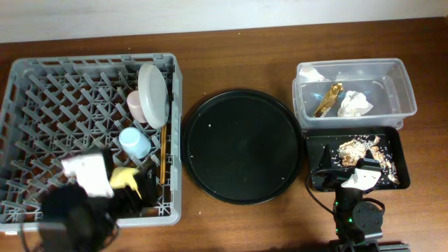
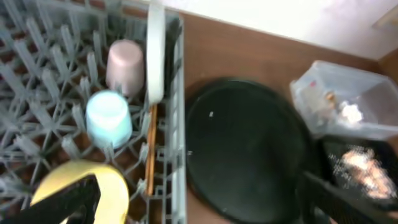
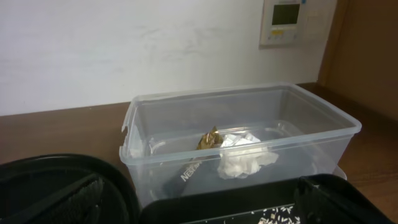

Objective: Sort waste into correct bins and load items into the dishwasher rack

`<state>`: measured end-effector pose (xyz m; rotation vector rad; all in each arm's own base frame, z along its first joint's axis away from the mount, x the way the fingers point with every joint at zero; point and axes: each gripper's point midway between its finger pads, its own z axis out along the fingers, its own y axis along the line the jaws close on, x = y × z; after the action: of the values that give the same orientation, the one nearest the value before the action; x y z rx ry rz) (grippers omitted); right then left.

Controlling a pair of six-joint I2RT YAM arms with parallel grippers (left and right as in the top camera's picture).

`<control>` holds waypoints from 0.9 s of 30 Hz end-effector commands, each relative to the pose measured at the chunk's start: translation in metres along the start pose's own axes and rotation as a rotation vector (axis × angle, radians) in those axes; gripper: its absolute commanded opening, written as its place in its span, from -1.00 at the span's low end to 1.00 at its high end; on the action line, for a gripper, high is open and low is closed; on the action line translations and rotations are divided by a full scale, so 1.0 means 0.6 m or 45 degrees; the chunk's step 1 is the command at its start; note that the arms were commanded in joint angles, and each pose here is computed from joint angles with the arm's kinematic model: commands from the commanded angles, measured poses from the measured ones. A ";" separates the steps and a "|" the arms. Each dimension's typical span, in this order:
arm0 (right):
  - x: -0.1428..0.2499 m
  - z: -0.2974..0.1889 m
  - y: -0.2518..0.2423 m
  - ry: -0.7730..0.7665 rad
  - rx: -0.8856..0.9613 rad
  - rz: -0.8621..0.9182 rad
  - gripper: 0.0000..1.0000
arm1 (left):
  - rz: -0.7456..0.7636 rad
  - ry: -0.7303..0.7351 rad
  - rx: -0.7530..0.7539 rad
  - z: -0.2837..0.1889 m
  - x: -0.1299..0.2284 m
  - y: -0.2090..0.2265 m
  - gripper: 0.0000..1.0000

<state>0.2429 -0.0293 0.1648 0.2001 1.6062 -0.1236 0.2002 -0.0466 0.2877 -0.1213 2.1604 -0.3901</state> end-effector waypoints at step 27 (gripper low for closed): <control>0.003 0.000 -0.004 0.002 0.019 0.013 0.97 | 0.084 -0.988 0.116 0.103 0.034 0.077 0.99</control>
<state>0.2429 -0.0294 0.1648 0.1998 1.6063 -0.1245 0.2338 -0.0254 0.2530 -0.0962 1.2880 -0.3510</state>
